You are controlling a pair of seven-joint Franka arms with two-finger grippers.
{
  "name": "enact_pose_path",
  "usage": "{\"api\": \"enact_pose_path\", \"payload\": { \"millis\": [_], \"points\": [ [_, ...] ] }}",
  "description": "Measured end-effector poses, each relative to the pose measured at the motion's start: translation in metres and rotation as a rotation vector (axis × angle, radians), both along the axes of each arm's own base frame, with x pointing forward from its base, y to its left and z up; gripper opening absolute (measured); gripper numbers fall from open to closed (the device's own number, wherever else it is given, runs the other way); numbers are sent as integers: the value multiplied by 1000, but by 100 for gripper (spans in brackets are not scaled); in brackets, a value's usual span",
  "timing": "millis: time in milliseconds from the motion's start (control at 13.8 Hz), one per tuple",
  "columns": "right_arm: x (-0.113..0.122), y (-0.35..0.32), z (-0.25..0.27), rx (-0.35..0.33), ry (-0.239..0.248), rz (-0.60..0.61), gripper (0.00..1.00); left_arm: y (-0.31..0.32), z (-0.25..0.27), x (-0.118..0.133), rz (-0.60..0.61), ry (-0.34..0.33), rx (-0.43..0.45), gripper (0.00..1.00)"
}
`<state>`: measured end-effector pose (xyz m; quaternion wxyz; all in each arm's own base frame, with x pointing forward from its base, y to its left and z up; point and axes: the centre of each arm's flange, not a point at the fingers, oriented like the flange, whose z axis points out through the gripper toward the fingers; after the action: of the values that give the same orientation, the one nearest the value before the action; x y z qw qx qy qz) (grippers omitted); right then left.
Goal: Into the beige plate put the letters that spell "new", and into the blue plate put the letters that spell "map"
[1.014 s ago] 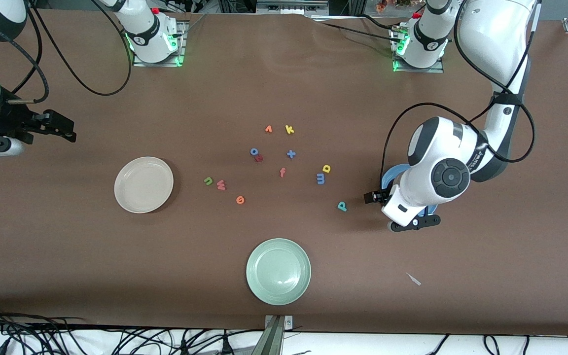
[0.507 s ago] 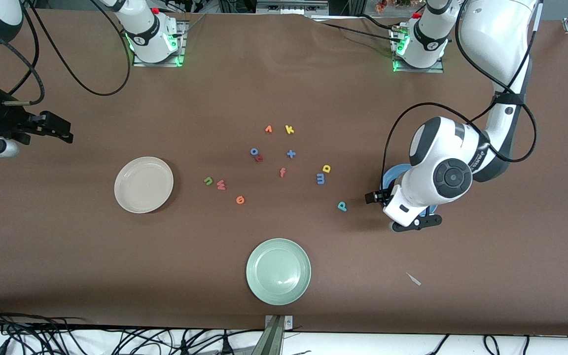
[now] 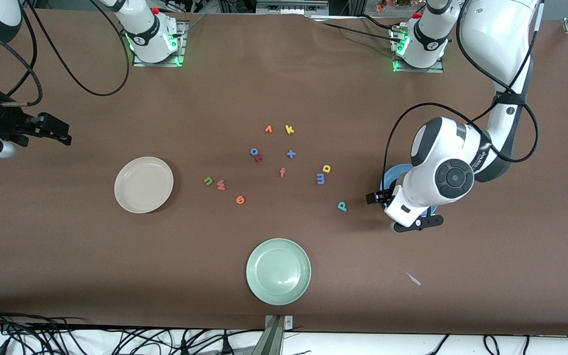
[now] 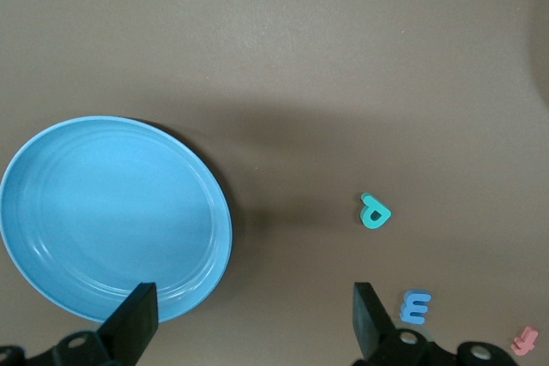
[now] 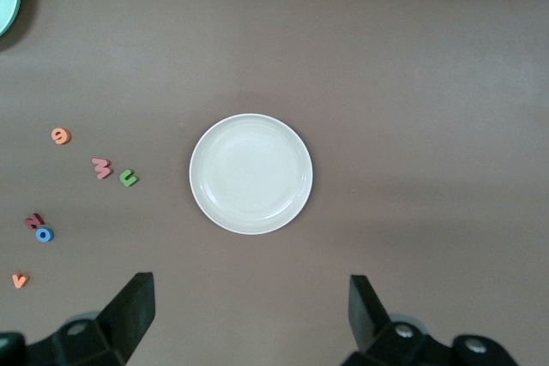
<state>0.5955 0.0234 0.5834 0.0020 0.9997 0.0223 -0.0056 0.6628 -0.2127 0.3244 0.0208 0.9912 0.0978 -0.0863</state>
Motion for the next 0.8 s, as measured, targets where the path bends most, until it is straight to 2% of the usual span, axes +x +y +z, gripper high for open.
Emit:
{"api": "enact_pose_path", "payload": {
  "millis": [797],
  "points": [
    [1,0,1,0,-12,-1,100,-6,-3,-4,-10,11,0,100]
  ]
}}
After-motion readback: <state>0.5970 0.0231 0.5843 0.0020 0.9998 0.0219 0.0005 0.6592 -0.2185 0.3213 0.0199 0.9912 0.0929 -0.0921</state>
